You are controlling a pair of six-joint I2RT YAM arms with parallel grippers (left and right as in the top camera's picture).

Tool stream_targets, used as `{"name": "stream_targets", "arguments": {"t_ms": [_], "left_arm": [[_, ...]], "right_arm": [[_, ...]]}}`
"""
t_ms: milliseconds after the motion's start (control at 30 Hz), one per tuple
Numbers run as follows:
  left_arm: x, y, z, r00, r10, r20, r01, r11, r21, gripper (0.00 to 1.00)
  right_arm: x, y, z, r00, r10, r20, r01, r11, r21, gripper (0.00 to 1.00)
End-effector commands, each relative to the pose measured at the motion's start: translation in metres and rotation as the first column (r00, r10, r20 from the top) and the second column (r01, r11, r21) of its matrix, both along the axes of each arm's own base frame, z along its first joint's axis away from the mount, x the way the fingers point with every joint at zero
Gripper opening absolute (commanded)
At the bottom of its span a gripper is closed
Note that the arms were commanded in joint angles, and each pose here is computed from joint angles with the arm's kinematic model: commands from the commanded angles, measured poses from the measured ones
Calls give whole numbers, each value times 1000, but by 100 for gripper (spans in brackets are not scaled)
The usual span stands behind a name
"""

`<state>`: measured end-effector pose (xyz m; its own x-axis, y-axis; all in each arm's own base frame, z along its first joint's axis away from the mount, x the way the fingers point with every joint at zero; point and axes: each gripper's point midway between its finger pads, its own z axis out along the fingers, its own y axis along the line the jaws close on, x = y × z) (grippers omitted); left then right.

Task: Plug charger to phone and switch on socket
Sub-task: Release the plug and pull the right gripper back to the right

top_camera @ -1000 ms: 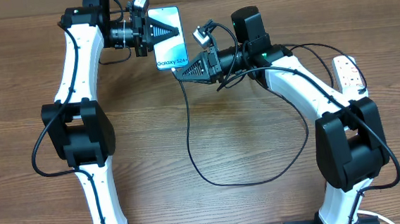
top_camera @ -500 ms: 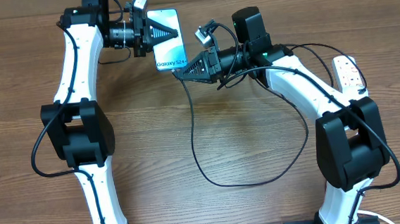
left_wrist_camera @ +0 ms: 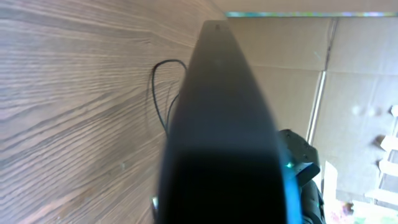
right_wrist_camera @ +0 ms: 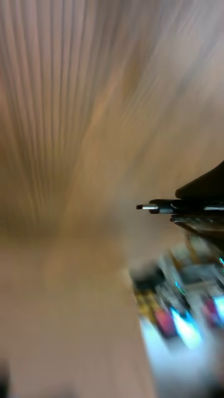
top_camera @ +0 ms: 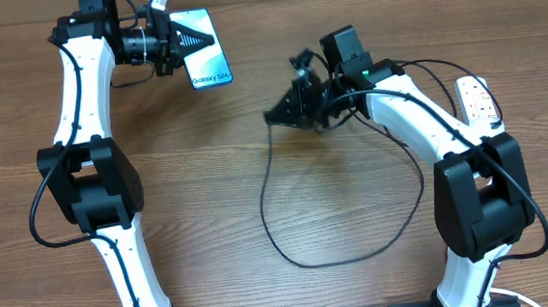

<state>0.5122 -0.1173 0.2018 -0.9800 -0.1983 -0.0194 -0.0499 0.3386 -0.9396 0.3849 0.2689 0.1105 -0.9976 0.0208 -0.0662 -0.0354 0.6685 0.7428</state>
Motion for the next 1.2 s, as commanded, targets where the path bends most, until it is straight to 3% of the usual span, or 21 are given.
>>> {"name": "stream_targets", "arguments": {"t_ms": [0,100,200,600,1167], "left_arm": [[-1,-2,8,1000,8,10,-8,999,33,4],[-1,0,4,1000,15,0,-15,998,54,4],[-1,0,4,1000,15,0,-15,998,54,4],[-2,-4,4,1000,1,14,-2,998,60,4],[-2,-4,4,1000,-3,23,1,998,62,4]], "right_arm": [[26,-57,-29,977,-79,198,159,888,-430,4],[20,-85,-40,972,-78,222,200,769,-607,4],[13,-98,-44,973,-76,218,207,705,-678,4],[2,-107,-87,990,-64,128,139,646,-751,4],[-13,-108,-113,996,-61,59,84,650,-755,4]]}}
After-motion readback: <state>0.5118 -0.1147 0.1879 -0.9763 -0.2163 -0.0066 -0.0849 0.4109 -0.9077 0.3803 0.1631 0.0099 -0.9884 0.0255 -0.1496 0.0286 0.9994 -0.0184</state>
